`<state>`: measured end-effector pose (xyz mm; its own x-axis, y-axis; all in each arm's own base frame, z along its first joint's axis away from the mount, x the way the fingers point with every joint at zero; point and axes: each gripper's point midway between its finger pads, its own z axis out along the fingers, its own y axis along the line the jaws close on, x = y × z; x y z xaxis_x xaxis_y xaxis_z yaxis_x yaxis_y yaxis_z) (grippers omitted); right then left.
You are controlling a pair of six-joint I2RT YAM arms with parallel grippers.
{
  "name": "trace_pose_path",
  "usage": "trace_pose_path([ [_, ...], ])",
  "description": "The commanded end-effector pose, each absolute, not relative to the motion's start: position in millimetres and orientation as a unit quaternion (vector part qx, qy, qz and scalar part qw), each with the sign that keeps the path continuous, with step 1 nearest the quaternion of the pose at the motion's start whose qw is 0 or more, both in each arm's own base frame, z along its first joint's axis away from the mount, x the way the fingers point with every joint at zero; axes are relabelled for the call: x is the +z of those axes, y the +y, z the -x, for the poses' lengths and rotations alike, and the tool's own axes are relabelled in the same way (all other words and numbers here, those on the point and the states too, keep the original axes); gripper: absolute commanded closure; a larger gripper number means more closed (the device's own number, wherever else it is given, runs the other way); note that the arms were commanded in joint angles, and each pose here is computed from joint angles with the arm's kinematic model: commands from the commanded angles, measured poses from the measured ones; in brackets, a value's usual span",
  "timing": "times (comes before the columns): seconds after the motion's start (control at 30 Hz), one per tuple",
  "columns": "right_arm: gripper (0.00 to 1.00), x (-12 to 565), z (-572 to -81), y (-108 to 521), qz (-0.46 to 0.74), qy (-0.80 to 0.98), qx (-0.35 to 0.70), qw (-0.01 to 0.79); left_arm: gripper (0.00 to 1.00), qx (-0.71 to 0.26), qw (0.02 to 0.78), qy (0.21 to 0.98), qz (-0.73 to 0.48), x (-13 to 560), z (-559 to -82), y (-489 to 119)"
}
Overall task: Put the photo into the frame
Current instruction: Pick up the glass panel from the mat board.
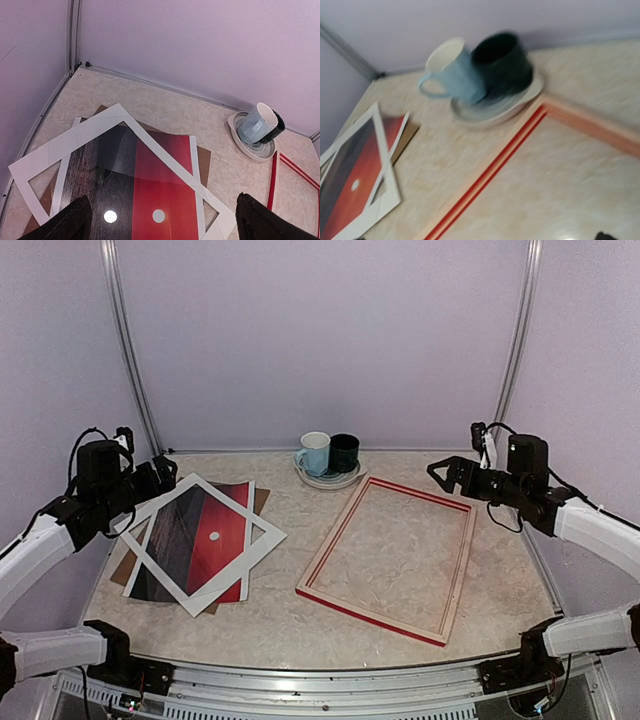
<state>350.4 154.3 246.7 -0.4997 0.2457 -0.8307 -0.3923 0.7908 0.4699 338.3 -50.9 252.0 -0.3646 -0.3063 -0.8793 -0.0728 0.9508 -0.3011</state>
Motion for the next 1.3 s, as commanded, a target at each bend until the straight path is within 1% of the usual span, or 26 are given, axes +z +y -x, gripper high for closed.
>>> trace_pose_path([
  [0.0,0.01,234.1,-356.3,189.8,0.047,0.821,0.336,0.458,0.01,-0.119,0.546,0.817,0.139,241.6,-339.3,-56.4],
  [0.33,0.01,203.1,-353.2,283.1,0.104,0.843,0.358,0.388,0.01,-0.125,0.515,0.837,0.133,205.8,-334.2,-79.6],
  [0.63,0.01,188.4,-355.9,366.6,0.144,0.847,0.378,0.344,0.01,-0.133,0.488,0.854,0.119,174.7,-325.5,-99.9],
  [0.83,0.01,179.7,-347.0,416.3,0.175,0.846,0.396,0.311,0.01,-0.149,0.472,0.862,0.112,155.9,-318.8,-115.4],
  [1.03,0.01,160.8,-334.0,453.4,0.201,0.848,0.407,0.274,0.01,-0.164,0.451,0.871,0.107,134.0,-312.1,-130.5],
  [1.27,0.01,133.9,-321.6,479.1,0.214,0.856,0.408,0.233,0.01,-0.190,0.435,0.874,0.102,114.3,-306.0,-142.9],
])
